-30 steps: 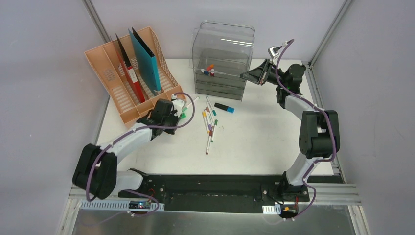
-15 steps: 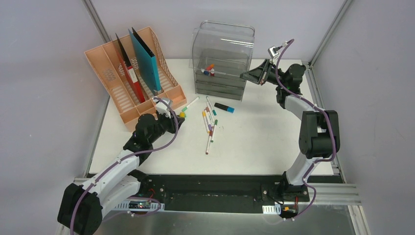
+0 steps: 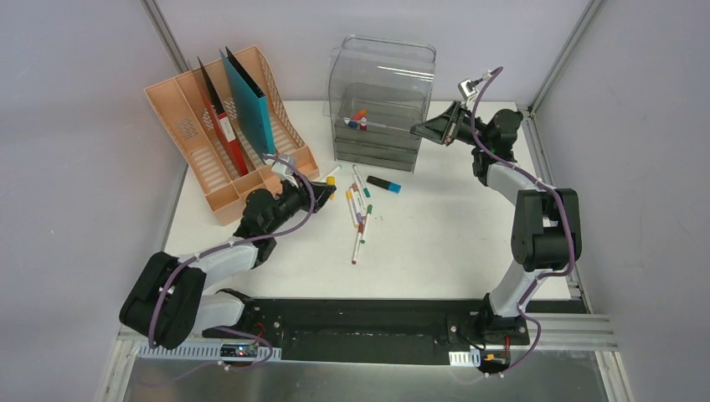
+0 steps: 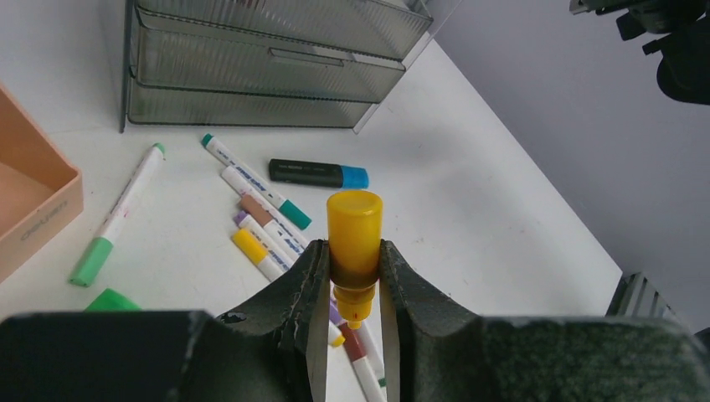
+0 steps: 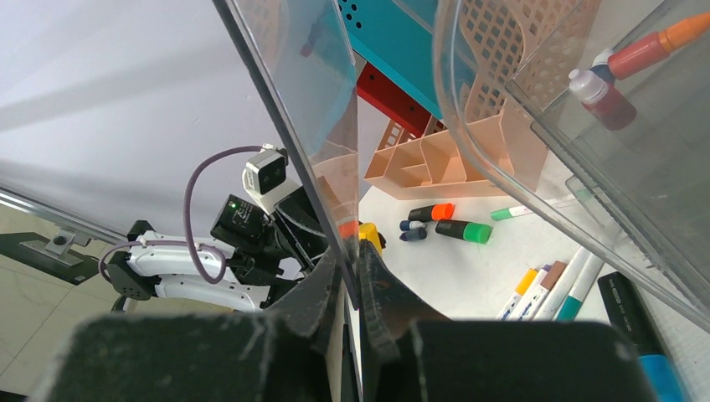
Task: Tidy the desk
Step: Pick up the stationery from the center of the board, then place the stationery in the drawer, then pick up the stationery from the center of the board.
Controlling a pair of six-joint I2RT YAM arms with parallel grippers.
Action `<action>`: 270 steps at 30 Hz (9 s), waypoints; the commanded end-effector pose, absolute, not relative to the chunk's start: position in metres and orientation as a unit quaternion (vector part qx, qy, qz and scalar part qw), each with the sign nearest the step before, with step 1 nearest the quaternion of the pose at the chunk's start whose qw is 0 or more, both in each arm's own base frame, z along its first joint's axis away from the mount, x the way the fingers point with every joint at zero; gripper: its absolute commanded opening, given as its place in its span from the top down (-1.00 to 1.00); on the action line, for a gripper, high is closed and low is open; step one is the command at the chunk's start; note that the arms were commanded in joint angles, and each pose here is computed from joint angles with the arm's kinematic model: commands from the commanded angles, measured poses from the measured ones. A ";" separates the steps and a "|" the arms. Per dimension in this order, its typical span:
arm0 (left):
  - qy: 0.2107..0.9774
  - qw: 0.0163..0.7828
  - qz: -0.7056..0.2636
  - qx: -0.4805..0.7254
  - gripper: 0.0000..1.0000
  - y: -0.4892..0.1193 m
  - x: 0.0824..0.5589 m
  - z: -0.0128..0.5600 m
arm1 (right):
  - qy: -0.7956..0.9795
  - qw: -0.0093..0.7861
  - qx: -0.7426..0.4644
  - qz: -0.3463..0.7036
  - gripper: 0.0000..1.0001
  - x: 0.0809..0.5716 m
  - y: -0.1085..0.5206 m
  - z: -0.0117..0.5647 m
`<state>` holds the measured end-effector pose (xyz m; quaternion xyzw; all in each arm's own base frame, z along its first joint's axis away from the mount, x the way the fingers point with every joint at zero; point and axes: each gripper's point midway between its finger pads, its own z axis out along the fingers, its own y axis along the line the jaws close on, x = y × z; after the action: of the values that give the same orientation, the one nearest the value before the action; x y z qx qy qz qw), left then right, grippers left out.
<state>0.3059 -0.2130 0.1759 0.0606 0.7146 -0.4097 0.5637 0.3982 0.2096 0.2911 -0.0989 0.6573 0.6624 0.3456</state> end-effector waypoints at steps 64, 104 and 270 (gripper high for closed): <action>0.497 0.770 -0.354 -0.186 -0.15 -0.267 0.514 0.269 | 0.647 0.336 -0.129 0.672 0.88 0.383 0.218 0.313; 0.680 0.694 -0.227 0.067 -0.63 -0.221 0.378 0.195 | 0.650 0.333 -0.126 0.672 0.89 0.386 0.219 0.306; 0.965 0.243 -0.070 0.062 -0.39 -0.147 0.243 0.038 | 0.652 0.315 -0.119 0.680 0.90 0.391 0.217 0.297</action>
<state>0.2346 -0.1468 0.0270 0.0789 0.9665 -0.0735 0.2329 0.3975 0.2133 0.2877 -0.1077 0.6528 0.6705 0.3357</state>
